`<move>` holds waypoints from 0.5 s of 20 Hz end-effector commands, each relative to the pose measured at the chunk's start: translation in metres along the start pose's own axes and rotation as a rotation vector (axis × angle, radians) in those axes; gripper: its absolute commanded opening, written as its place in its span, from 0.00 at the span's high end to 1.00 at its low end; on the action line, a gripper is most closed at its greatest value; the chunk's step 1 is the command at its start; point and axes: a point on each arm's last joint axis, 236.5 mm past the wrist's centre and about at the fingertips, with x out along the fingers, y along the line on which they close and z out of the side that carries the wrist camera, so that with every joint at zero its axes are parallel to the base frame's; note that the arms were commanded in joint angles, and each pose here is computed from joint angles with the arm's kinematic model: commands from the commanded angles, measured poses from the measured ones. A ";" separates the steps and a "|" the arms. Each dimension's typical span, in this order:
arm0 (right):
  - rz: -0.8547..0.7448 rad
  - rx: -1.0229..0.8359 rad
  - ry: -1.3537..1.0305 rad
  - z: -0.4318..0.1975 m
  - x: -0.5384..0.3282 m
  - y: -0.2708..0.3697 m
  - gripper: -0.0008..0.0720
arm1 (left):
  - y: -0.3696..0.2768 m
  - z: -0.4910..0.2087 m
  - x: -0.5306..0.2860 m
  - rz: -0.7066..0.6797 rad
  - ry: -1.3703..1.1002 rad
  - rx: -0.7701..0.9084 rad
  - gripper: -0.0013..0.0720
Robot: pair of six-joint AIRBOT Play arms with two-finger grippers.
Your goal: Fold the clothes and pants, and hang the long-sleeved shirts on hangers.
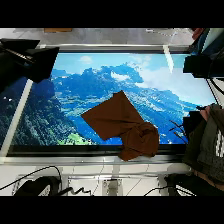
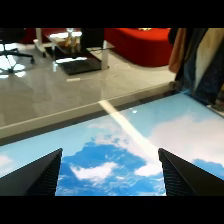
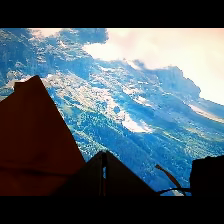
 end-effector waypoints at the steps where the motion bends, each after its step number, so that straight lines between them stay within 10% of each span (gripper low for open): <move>1: 0.010 0.000 -0.034 0.008 0.000 0.003 0.98 | 0.001 -0.005 0.002 0.000 0.017 0.006 0.18; 3: 0.012 0.000 -0.045 0.011 0.000 0.003 0.97 | 0.020 -0.025 0.007 0.064 0.095 0.103 0.95; 10: 0.006 -0.123 -0.024 0.006 0.001 0.002 0.98 | 0.097 -0.256 0.014 0.150 0.917 -0.049 0.96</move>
